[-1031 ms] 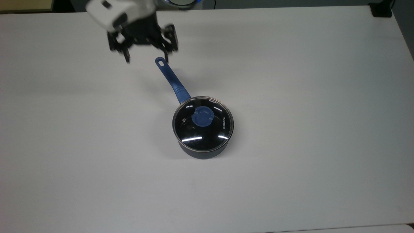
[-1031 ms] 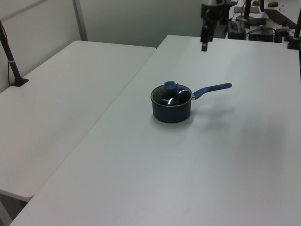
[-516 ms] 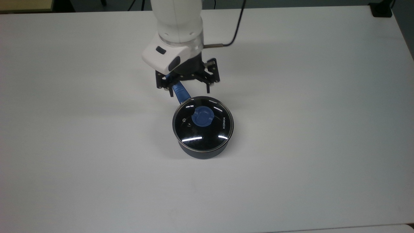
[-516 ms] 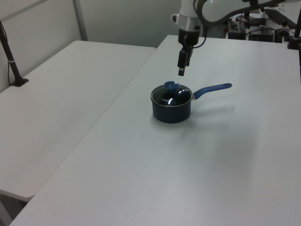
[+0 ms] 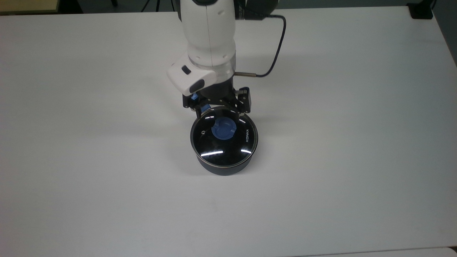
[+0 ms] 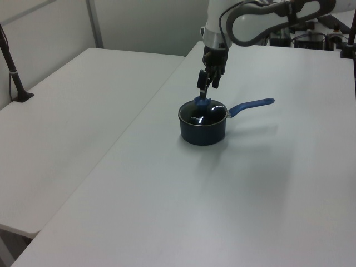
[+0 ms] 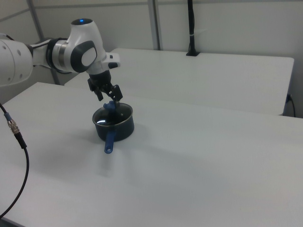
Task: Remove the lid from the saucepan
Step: 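Close the gripper on the blue knob of the glass lid, then lift the glass lid off the saucepan and carry it aside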
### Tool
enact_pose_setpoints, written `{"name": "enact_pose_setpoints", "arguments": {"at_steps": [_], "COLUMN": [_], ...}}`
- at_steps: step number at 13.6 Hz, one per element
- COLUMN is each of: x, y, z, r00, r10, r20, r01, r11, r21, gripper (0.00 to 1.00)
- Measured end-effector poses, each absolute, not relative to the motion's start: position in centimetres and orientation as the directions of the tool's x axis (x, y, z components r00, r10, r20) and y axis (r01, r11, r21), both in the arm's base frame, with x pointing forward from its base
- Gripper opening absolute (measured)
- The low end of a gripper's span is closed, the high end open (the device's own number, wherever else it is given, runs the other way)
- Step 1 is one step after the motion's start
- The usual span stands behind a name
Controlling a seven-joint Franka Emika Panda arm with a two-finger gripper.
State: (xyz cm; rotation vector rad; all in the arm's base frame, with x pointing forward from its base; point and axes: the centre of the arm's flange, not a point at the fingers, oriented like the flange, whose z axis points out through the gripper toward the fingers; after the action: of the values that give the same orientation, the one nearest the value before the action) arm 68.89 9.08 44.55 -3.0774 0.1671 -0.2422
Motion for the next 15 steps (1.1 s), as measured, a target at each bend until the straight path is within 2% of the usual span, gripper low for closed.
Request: {"name": "enact_pose_setpoints", "arguments": {"at_steps": [3,7,8,9,12,15], "x": [69.3,70.2,70.4,70.5,70.6,70.6], "y": [9.9,10.5,10.5,10.6,10.6,10.6], "z": [42.6,42.4,42.5,42.6,42.7,42.7], "r00": [0.981,0.978,0.976,0.976,0.975,0.975], "r10": [-0.129,-0.145,-0.148,-0.148,-0.148,-0.148], "r20": [0.142,0.152,0.158,0.161,0.163,0.164], "r01": [-0.122,-0.138,-0.140,-0.141,-0.140,-0.140], "r11": [-0.991,-0.989,-0.988,-0.988,-0.988,-0.988], "r21": [-0.055,-0.057,-0.059,-0.059,-0.060,-0.060], "gripper": [0.97,0.94,0.87,0.70,0.65,0.65]}}
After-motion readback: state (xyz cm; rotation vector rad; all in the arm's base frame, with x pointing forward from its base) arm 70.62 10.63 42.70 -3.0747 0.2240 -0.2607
